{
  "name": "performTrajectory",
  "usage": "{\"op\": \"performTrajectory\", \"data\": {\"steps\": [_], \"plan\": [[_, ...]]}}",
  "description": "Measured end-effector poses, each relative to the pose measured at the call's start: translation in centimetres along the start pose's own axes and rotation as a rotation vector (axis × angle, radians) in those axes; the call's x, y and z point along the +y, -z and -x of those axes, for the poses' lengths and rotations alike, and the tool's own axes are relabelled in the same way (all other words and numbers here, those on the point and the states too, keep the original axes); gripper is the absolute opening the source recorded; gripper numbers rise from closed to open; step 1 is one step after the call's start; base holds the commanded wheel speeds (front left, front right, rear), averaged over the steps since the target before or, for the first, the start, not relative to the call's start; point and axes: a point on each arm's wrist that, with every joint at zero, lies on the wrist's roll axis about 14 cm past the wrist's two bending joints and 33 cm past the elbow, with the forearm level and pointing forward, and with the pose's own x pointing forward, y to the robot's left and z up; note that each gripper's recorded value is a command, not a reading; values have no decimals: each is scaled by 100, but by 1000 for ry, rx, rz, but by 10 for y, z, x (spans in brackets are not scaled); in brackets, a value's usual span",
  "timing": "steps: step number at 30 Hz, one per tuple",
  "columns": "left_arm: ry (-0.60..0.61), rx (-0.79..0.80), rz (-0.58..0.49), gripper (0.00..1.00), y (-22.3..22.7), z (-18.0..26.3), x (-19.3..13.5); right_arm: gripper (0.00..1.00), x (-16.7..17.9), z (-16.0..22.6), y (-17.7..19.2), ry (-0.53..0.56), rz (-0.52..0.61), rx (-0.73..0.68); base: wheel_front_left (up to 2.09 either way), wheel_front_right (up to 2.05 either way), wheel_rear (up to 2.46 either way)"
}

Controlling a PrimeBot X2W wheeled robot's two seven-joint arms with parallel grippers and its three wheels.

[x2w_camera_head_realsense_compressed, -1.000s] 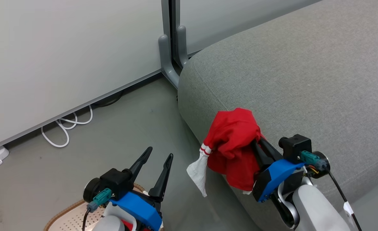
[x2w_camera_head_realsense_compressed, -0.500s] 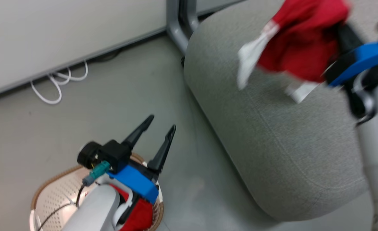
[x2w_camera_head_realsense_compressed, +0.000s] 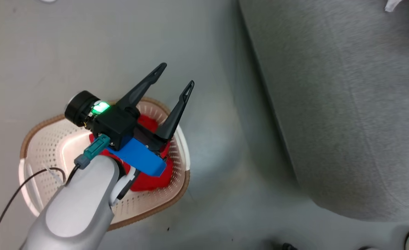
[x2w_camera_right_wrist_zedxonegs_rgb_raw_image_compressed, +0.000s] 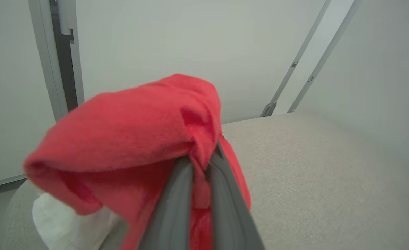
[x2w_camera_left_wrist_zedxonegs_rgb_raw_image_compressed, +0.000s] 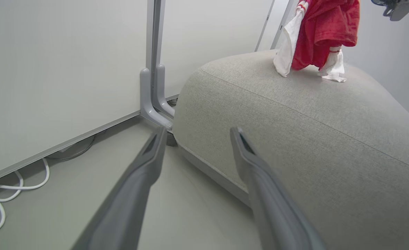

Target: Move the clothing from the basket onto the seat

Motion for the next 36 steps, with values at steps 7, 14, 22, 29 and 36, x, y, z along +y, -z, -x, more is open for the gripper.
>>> {"op": "performTrajectory", "data": {"steps": [7, 14, 22, 29, 36], "plan": [[-53, 36, 5, 100, 23, 11, 24, 0, 26, 0, 88, -3, -29, 163, 0, 0, 0], [-51, 17, 2, 100, 11, 10, 16, 0, 31, 7, 88, -9, -57, 153, 0, 0, 0], [-86, 24, 14, 100, -1, 25, 6, 100, 30, 21, 72, -32, -61, 137, 0, 0, 0], [-164, 15, 53, 100, -24, 53, -13, 100, 35, 57, 55, -116, -42, 101, 0, 0, 0], [-276, -31, 33, 100, -58, 96, -21, 100, 58, 104, 21, -229, -130, -7, 0, 0, 0]]}}
